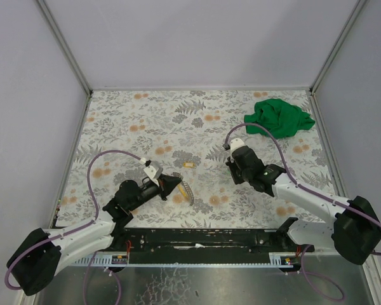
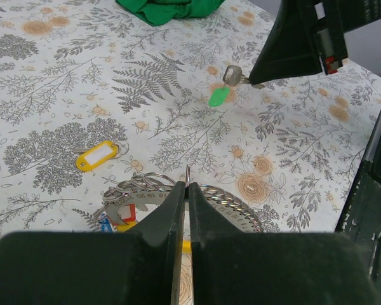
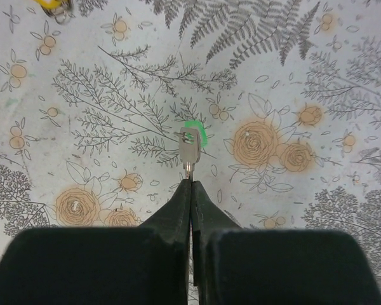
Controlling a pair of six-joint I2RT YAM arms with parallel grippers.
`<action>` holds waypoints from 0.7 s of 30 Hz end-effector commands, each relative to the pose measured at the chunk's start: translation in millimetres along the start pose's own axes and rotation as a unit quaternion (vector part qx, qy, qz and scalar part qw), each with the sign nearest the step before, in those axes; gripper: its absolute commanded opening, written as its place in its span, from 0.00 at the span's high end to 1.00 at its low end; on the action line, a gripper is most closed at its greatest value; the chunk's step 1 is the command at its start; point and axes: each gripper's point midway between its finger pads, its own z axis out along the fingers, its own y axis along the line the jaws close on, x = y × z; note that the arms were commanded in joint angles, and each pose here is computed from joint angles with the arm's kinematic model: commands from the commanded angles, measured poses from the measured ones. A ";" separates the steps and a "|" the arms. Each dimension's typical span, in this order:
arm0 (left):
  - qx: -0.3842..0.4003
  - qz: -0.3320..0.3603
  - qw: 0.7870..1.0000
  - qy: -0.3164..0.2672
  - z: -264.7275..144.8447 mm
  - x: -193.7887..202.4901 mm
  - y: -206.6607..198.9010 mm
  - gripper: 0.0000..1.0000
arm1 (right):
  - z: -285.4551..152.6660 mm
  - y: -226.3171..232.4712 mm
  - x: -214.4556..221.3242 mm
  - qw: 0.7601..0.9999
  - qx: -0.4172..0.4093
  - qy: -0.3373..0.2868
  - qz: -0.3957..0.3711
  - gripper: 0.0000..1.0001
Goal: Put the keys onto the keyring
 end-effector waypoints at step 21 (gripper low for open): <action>0.023 0.003 1.000 -0.018 6.7 -14.6 -8.0 1.00 | 50.6 41.9 39.7 0.995 -0.051 0.072 0.053 0.88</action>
